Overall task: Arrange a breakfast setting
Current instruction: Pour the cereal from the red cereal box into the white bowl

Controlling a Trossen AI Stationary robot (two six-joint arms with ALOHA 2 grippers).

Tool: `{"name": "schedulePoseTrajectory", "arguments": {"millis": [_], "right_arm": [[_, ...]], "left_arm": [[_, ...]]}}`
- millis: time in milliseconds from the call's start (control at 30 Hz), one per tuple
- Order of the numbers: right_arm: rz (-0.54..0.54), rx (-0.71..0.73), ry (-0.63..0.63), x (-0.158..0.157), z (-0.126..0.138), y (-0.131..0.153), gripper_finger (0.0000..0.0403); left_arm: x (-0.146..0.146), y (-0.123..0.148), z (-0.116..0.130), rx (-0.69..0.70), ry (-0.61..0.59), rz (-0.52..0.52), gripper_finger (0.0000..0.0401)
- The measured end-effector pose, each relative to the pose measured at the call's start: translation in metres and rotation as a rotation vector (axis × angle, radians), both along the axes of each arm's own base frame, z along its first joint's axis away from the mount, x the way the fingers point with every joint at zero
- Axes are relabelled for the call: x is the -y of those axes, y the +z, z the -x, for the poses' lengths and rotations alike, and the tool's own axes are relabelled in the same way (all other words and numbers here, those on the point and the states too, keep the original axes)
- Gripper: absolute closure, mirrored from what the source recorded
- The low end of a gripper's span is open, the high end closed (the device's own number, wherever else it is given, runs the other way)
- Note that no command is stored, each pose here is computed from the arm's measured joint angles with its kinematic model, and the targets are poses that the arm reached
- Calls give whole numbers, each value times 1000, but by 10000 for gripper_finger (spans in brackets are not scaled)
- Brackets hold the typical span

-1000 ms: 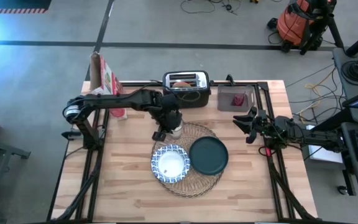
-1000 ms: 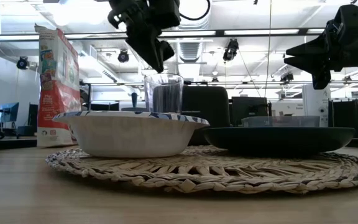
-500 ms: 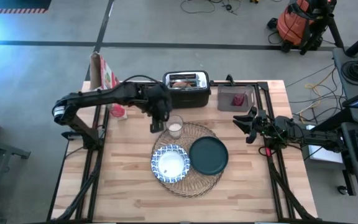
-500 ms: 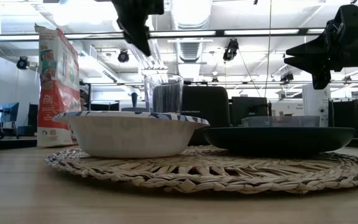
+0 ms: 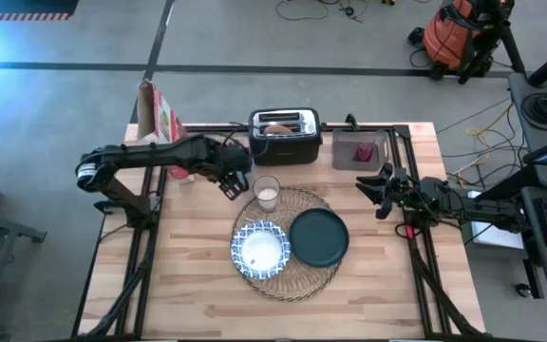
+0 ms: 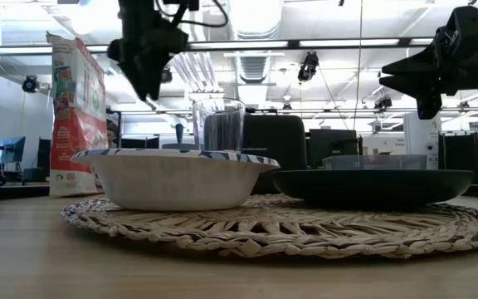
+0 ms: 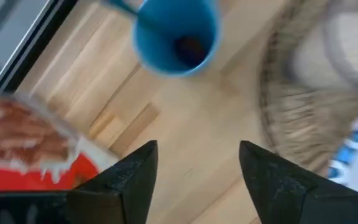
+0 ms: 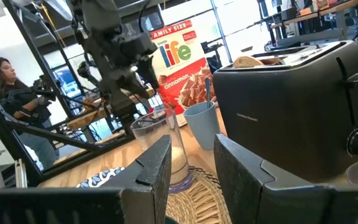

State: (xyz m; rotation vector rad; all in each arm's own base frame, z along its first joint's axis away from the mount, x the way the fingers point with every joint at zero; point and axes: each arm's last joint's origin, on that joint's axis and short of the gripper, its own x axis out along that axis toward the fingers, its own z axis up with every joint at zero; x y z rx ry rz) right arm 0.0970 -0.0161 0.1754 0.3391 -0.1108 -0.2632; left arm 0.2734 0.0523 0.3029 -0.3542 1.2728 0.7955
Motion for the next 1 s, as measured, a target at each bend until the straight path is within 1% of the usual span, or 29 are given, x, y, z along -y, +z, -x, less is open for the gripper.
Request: {"name": "schedulePoseTrajectory", "arguments": {"millis": [167,333,400,600,733,867,1000], "right_arm": [[0,0,0,0,0,0,291],[0,0,0,0,0,0,291],[0,0,0,0,0,0,291],[0,0,0,0,0,0,291],[0,0,0,0,0,0,291],[0,0,0,0,0,0,291],[0,0,0,0,0,0,291]], "left_arm": [[3,-15,10,-72,141,-32,175],[9,-28,22,-136,280,-43,175],[14,-33,28,-142,330,-47,175],[33,-40,50,-95,479,-73,175],[41,-42,63,-26,576,-126,175],[44,-45,76,27,665,-180,174],[44,-49,85,29,741,-221,174]]}}
